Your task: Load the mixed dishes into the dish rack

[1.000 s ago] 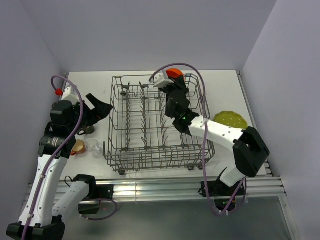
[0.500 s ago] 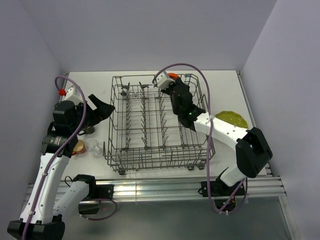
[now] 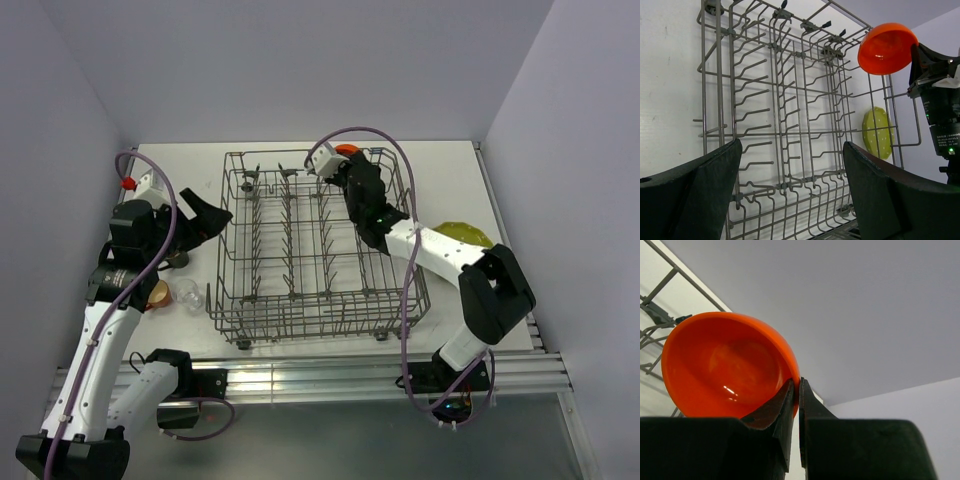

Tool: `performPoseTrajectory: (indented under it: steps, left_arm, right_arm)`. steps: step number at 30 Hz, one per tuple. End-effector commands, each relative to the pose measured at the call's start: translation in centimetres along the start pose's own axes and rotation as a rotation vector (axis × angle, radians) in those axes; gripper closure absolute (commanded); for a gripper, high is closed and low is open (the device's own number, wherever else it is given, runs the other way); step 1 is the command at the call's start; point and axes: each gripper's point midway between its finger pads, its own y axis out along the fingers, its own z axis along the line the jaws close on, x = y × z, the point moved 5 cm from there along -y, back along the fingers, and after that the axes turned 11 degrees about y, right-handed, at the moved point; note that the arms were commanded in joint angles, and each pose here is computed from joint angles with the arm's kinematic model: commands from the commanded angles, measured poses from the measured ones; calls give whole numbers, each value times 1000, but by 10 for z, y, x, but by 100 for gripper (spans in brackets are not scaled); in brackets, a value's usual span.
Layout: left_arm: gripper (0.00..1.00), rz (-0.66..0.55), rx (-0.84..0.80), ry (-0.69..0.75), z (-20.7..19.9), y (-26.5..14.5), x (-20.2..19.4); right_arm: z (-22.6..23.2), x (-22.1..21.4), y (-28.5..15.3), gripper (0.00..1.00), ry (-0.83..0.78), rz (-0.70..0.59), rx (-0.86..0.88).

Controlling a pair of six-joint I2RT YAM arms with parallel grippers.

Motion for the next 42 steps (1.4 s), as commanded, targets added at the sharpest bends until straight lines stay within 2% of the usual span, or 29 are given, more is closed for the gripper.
performPoseTrajectory:
  steps: [1,6,18,23,35,42]
  left_arm:
    - [11,-42,-32,30,-5,-2,9]
    - [11,-61,-29,39,-6,-6,13]
    - [11,-54,-25,46,-4,-4,10]
    - [11,-53,-24,53,-4,-3,11]
    - [11,-52,-36,56,-5,0,11]
    - [11,-55,-53,40,-6,-1,7]
  right_arm:
    - [-8,11,10,100,-25,-62,-64]
    - [6,1,18,100,-135,-66,-38]
    - [7,-11,13,100,-319,-179,-165]
    - [19,-21,11,100,-398,-208,-130]
    - [41,-36,-4,100,-462,-236,-22]
    - [51,-29,-11,100,-508,-248,1]
